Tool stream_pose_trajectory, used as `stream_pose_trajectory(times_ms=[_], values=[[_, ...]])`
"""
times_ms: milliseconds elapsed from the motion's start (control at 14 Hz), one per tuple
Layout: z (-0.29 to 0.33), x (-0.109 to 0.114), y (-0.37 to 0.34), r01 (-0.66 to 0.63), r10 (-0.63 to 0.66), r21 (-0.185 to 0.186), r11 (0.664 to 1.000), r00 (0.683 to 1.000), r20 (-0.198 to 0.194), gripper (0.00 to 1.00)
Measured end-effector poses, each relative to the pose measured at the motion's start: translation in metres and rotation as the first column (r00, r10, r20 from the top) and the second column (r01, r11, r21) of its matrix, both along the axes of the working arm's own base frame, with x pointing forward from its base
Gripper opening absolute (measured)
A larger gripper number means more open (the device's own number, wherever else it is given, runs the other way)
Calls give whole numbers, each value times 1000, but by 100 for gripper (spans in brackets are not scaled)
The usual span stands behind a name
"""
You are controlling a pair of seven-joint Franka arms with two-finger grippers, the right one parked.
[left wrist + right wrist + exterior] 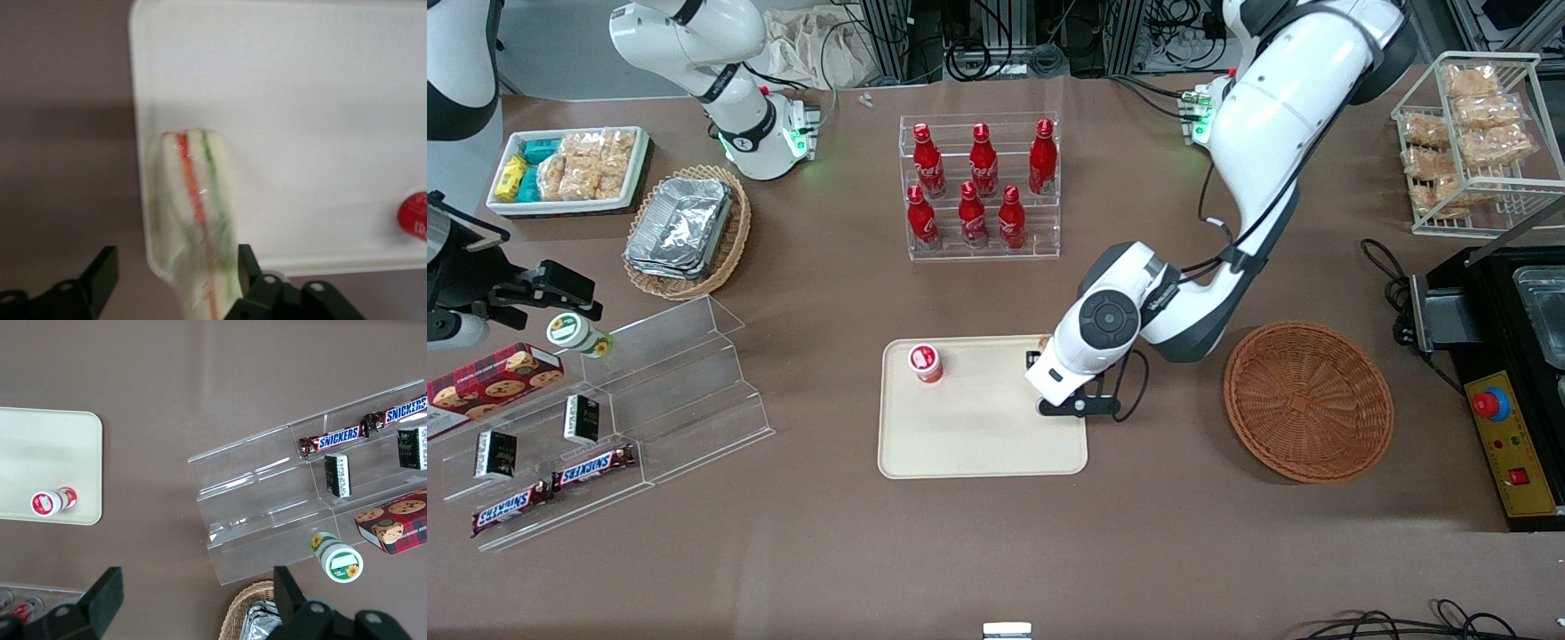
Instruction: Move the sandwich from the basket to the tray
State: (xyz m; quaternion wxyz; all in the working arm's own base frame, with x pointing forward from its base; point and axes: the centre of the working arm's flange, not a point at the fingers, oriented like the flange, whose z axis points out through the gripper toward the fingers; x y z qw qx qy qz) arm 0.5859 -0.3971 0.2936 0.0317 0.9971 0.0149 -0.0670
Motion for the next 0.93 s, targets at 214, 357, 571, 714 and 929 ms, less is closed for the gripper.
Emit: stream_pose_trajectory(times_ms=[214, 357, 571, 714, 929], values=[[76, 10, 47, 0, 1, 67, 998, 1000, -14, 99], [127, 11, 85, 30, -29, 91, 995, 999, -18, 99], [190, 8, 148, 76, -73, 113, 991, 997, -36, 99], [225, 6, 186, 87, -85, 122, 989, 996, -18, 100], [271, -7, 228, 47, -47, 152, 987, 999, -3, 100]])
